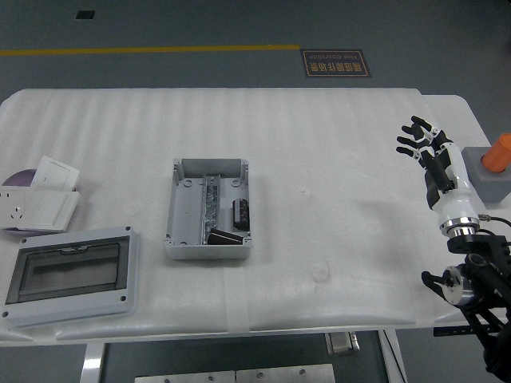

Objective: Pick up the battery,place it into the box

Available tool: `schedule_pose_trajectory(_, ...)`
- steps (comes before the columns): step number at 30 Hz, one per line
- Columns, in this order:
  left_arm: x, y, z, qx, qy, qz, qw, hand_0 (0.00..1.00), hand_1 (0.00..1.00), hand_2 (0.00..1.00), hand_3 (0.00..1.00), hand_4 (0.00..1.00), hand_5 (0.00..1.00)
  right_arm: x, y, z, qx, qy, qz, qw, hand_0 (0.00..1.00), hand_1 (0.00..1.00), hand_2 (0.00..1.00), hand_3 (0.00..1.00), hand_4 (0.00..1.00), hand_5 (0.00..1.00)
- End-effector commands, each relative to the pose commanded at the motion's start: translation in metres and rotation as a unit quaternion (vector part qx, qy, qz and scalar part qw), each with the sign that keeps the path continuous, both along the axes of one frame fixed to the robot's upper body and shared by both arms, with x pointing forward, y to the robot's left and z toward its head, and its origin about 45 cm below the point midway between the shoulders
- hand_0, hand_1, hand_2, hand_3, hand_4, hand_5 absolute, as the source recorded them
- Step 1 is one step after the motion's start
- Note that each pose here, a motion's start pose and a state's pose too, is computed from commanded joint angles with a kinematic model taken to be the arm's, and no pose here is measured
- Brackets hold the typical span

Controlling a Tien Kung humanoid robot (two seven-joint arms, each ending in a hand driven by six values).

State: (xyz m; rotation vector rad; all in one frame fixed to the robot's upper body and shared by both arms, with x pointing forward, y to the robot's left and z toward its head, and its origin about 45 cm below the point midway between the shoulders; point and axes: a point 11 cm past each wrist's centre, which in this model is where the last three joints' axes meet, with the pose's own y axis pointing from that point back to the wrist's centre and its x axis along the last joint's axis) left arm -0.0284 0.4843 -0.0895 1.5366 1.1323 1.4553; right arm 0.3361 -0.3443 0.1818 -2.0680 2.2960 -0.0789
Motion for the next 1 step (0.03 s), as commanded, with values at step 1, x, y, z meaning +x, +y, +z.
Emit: schedule_pose_trajectory(1,-0.0003,0.0002,0.0001,0.000,0.001,0.000,1.000,0.573,0.630,0.537,0.562,0.625,0.276,-0.0001,0.0001,-0.0001,-0.003,0.001,0.000,1.000,0.630,0.667,0.690,0.739,0.858,0.591)
